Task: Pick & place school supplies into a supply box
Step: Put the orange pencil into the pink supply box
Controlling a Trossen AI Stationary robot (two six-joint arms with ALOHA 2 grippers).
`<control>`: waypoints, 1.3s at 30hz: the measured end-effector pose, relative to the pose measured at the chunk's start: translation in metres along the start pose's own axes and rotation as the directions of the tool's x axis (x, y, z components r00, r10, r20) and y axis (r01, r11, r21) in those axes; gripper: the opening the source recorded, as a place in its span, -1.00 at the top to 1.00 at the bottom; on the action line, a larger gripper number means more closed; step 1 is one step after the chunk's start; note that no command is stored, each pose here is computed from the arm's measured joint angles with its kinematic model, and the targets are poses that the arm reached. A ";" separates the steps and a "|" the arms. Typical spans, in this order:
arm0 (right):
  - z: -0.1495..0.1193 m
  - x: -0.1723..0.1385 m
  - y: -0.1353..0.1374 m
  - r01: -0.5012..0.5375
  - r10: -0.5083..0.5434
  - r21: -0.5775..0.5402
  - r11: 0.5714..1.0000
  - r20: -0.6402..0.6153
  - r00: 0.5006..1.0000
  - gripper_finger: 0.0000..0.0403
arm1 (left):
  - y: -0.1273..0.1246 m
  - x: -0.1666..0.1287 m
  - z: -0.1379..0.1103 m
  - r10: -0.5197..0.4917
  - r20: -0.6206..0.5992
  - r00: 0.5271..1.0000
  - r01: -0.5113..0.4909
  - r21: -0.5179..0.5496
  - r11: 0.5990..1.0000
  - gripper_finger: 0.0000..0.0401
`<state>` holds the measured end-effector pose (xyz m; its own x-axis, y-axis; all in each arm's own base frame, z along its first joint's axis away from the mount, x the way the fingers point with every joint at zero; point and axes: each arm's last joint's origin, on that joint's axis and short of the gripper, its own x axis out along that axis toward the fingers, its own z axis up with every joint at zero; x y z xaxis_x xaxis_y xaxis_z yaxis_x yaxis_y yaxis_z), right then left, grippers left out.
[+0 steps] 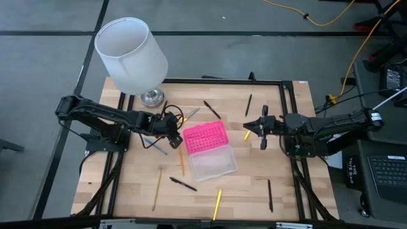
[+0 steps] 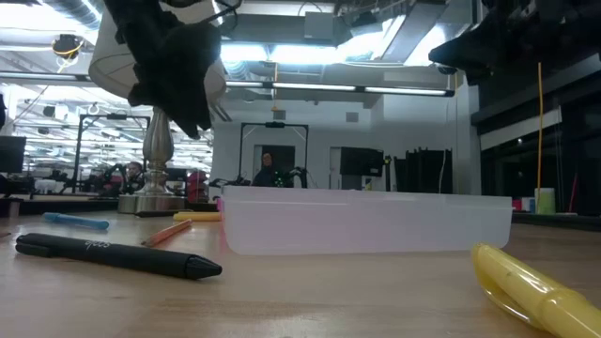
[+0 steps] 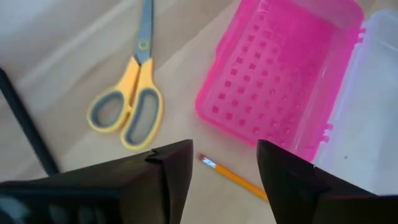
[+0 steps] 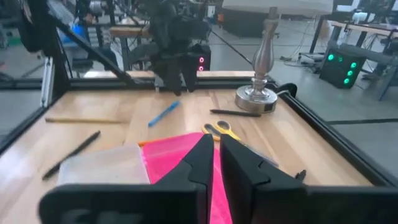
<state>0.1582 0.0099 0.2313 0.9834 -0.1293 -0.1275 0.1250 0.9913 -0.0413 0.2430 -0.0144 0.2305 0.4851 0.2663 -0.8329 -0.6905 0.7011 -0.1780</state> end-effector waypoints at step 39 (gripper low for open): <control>0.000 0.000 0.000 0.009 -0.010 -0.270 0.963 -0.002 1.000 0.83 | -0.037 0.086 -0.047 0.071 -0.220 0.973 -0.156 -0.394 0.906 0.15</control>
<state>0.1585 0.0096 0.2310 0.9819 -0.1389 -0.1287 0.0936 0.9468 -0.3081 0.2850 -0.0483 0.1415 0.3046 0.1632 -0.9384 -0.9124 0.3328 -0.2383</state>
